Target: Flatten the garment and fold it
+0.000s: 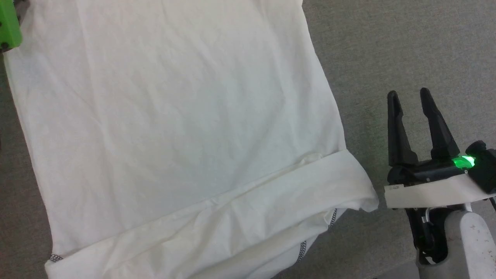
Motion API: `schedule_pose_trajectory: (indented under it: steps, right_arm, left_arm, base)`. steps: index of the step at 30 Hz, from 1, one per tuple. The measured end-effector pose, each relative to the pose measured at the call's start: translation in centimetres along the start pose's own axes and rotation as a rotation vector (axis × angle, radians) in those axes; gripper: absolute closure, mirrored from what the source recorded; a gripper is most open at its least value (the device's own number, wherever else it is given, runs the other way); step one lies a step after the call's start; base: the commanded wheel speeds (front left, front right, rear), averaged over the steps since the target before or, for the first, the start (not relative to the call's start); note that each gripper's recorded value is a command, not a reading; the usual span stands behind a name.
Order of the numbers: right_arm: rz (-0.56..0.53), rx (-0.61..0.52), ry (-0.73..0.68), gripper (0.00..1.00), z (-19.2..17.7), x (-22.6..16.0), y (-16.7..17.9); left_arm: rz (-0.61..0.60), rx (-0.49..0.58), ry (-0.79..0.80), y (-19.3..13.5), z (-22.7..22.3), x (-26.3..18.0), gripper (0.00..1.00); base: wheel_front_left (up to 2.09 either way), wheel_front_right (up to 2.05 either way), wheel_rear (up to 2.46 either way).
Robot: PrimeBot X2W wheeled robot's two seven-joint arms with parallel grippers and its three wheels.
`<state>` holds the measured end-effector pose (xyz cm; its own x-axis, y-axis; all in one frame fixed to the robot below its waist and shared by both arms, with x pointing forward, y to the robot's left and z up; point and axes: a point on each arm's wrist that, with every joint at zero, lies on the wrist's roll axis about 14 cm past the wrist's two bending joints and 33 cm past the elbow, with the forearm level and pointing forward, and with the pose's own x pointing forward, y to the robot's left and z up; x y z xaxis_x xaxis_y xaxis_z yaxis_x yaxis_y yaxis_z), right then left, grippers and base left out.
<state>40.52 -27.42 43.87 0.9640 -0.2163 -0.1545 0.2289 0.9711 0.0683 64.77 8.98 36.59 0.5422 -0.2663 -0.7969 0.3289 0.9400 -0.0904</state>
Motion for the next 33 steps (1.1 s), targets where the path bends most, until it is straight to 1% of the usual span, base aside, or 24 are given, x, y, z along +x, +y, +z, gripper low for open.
schedule_pose_trajectory:
  steps: [4,5,6,9,11,16,18,21,22,25,28,29,33]
  right_arm:
    - [0.003,0.001,0.02,0.0,-0.7,0.3,0.1]
    - [0.004,0.0,0.023,0.0,-0.8,0.4,0.2]
    - [0.005,0.0,0.026,0.0,-0.9,0.5,0.2]
    - [0.019,0.0,0.038,0.0,-1.3,0.8,0.7]
    - [0.038,-0.021,0.038,0.0,-1.1,1.6,1.1]
    - [0.112,-0.109,-0.024,0.0,2.3,6.5,3.2]
    - [0.137,-0.12,-0.015,0.0,3.3,8.7,4.1]
    - [0.175,-0.12,0.063,0.0,3.7,12.4,5.9]
    - [0.172,-0.116,0.076,0.0,4.1,13.5,6.0]
    - [0.15,-0.113,0.192,0.0,3.5,16.8,6.0]
    - [0.112,-0.127,0.328,0.0,1.6,19.0,5.6]
    - [0.098,-0.152,0.383,0.0,0.7,19.4,5.4]
    - [0.086,-0.199,0.573,0.0,-2.7,20.1,6.1]
  left_arm:
    - [0.052,0.026,0.052,0.7,-0.3,0.3,0.0]
    - [0.059,0.038,0.055,0.7,-0.3,0.4,0.43]
    - [0.062,0.049,0.054,0.7,-0.3,0.4,1.0]
    - [0.052,0.06,0.047,0.4,-0.2,0.3,1.0]
    - [0.052,0.066,0.036,0.4,-0.1,0.2,1.0]
    - [0.05,0.092,-0.033,0.6,0.5,0.0,1.0]
    - [0.048,0.114,-0.061,0.7,0.7,-0.2,1.0]
    - [0.047,0.131,-0.099,0.7,0.9,-0.6,1.0]
    - [0.044,0.13,-0.111,0.7,1.1,-0.7,1.0]
    - [0.03,0.134,-0.144,0.4,1.6,-1.0,1.0]
    - [-0.006,0.119,-0.173,-0.2,1.9,-1.2,1.0]
    - [-0.026,0.114,-0.181,-0.6,2.0,-1.2,1.0]
    - [-0.041,0.123,-0.182,-0.6,1.5,-1.3,1.0]
  base:
    - [0.0,0.0,0.0]
    - [0.0,0.0,0.0]
    - [0.0,0.0,0.0]
    - [0.0,0.0,0.0]
    - [0.0,0.0,0.0]
    - [0.0,0.0,0.0]
    - [0.0,0.0,0.0]
    - [0.0,0.0,0.0]
    - [0.0,0.0,0.0]
    - [0.0,0.0,0.0]
    - [0.0,0.0,0.0]
    - [0.0,0.0,0.0]
    - [0.0,0.0,0.0]
